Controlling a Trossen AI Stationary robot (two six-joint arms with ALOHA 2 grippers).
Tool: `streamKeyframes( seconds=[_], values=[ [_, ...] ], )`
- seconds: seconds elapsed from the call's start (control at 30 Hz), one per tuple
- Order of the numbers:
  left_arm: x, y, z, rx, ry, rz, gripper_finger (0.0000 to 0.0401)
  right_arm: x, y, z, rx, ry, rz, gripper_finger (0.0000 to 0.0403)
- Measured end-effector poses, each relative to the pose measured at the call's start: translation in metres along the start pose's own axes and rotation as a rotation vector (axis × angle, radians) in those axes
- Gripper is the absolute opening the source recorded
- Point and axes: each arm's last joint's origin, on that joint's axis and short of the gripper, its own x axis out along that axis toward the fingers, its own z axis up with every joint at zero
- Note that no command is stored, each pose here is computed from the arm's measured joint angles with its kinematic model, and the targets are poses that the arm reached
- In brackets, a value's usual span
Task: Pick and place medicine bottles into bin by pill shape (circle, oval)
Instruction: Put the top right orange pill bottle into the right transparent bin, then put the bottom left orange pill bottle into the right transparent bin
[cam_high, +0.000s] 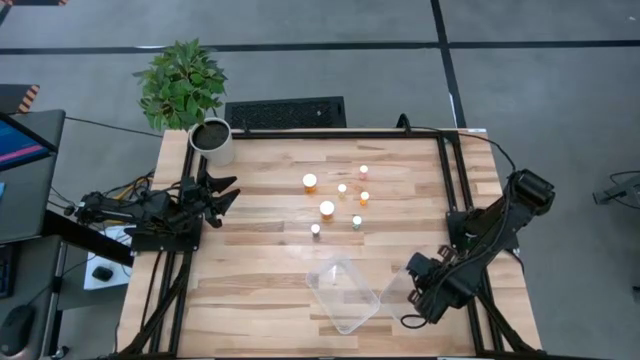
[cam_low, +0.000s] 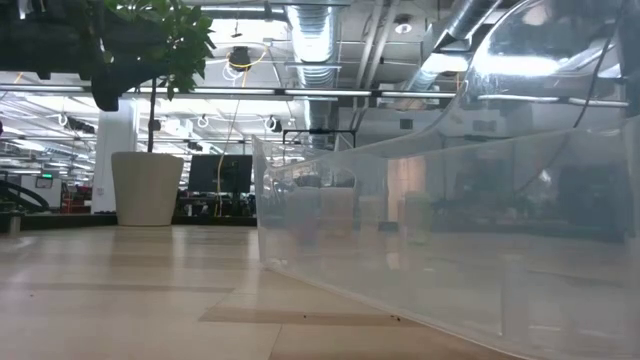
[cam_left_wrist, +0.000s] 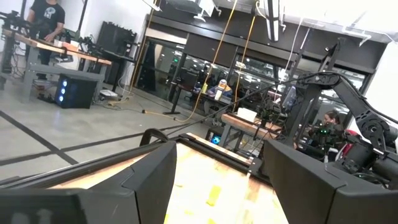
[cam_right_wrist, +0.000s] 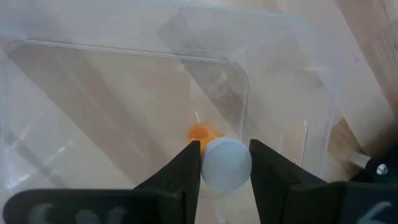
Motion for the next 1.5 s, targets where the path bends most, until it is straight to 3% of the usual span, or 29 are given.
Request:
streamKeyframes(
  seconds=[1.0, 1.5],
  values=[
    [0.0000, 0.0000, 0.0000, 0.002, 0.000, 0.000, 0.0235, -0.0001, 0.0003, 0.0011, -0.062, -0.036, 0.001, 0.0134],
    [0.0000, 0.0000, 0.0000, 0.003, 0.000, 0.000, 0.0235, -0.0001, 0.0007, 0.0010, -0.061, -0.034, 0.005, 0.0173]
  ],
)
